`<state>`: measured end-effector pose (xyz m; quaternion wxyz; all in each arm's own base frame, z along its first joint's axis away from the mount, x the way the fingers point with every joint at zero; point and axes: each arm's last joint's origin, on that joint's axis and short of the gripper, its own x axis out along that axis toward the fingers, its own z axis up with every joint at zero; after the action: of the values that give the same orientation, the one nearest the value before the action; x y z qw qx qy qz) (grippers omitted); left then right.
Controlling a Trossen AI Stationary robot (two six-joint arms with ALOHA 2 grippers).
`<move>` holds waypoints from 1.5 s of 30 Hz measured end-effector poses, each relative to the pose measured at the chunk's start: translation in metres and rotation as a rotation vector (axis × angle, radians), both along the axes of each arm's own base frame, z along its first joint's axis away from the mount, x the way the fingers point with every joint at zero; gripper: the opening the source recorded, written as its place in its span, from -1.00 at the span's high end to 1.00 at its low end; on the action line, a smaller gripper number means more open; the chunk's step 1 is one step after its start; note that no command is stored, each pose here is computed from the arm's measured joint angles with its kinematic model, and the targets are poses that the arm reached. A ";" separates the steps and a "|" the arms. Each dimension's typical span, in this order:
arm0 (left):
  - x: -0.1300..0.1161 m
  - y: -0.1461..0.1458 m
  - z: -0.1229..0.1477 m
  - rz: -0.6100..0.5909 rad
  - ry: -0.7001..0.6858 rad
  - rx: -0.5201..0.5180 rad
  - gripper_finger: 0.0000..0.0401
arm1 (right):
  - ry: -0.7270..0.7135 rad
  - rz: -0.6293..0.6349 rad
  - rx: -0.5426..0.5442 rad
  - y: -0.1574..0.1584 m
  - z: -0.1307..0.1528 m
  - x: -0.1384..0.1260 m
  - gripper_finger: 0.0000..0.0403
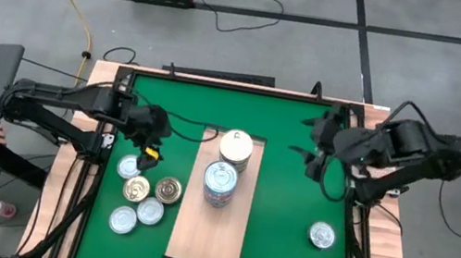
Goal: Stack canned seafood by type on shelf
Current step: Stack the blue pink tuna can on top of the other blue pink tuna cans on the shelf
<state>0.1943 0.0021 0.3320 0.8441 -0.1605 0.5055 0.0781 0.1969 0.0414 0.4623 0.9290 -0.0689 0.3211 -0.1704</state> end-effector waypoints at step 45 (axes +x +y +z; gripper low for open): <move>-0.001 0.005 -0.158 0.262 -0.099 -0.377 0.48 | 0.018 -0.160 0.372 -0.010 -0.123 -0.010 -0.54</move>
<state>0.1931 0.0070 0.1740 0.8056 -0.3834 0.4440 0.0832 0.1869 0.0317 0.3391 0.9064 0.1279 0.3597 -0.1807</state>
